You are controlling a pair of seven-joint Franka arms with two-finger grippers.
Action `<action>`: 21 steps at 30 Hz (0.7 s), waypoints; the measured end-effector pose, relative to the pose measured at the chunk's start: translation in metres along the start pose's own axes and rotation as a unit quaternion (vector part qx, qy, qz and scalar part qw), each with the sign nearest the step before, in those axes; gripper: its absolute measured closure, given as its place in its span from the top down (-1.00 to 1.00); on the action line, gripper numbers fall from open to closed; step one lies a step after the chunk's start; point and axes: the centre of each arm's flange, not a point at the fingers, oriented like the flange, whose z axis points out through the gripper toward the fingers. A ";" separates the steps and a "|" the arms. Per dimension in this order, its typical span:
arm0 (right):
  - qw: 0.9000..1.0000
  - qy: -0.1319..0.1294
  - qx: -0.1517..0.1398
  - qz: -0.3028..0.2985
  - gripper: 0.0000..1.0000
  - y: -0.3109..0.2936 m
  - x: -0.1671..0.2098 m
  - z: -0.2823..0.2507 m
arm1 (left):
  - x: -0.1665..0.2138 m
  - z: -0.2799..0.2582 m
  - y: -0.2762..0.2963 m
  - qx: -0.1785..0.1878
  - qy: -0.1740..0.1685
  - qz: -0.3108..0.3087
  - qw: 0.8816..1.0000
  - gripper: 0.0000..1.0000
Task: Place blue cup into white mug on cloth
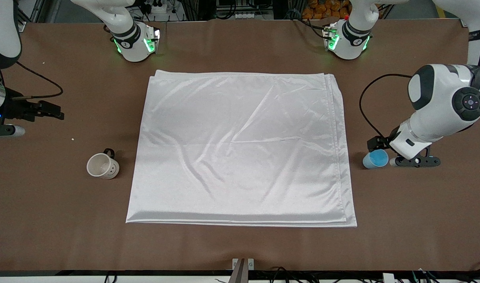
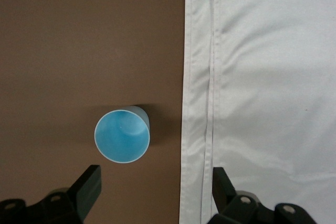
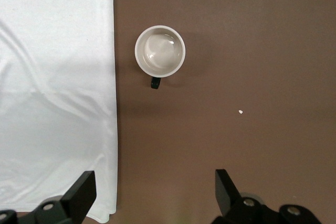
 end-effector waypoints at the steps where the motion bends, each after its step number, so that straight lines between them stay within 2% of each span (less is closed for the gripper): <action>1: 1.000 0.000 0.000 0.000 1.00 0.000 0.000 0.001 | 0.000 0.004 0.000 0.000 0.000 0.000 1.000 0.89; 21: 1.000 0.003 0.001 0.008 1.00 0.009 0.001 0.024 | 0.004 0.087 -0.004 0.003 0.001 -0.002 1.000 0.88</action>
